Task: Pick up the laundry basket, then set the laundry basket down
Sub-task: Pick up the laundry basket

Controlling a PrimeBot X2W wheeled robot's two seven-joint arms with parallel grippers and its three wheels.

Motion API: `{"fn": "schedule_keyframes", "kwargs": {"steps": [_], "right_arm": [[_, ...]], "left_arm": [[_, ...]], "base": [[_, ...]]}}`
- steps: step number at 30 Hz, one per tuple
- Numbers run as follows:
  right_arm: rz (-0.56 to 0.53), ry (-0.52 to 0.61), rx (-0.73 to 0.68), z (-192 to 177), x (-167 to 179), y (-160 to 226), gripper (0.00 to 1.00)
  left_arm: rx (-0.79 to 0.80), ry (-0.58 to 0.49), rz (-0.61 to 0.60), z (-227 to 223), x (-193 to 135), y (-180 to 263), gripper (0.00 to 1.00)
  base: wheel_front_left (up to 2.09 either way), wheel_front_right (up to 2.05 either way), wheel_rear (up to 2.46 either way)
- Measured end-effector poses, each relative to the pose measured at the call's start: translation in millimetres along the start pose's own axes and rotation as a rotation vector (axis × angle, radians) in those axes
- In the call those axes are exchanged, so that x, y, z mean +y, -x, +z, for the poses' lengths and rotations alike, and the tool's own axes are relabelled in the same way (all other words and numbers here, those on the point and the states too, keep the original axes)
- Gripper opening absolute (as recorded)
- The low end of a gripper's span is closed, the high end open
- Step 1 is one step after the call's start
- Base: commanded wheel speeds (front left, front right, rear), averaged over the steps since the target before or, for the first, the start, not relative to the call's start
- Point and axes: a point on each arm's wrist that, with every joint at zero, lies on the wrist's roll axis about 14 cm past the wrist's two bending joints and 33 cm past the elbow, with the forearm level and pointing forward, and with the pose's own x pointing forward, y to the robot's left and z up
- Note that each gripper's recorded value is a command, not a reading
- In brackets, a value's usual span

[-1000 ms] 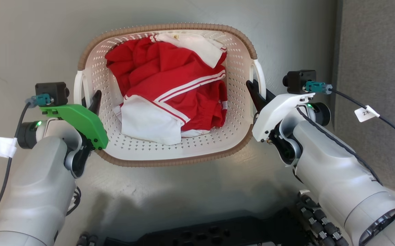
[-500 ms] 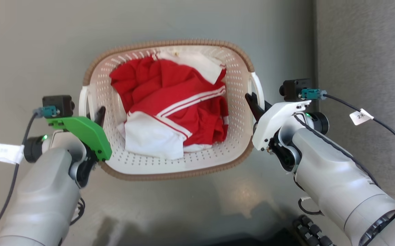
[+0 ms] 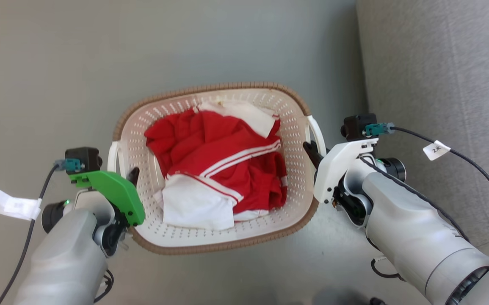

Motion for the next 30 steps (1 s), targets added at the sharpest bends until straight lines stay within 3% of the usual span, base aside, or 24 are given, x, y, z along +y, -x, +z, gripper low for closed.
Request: {"fn": "schedule_keyframes", "kwargs": {"steps": [7,30], "right_arm": [[-0.001,0.015,-0.036,17,9,26,0.00],[-0.008,0.030,0.083,-41,29,98,0.00]], "left_arm": [[-0.026,-0.014,-0.012,11,-18,24,0.00],[0.080,-0.025,-0.002,-50,-49,94,0.00]], "base": [[0.00,0.00,0.00],[0.00,0.00,0.00]]}}
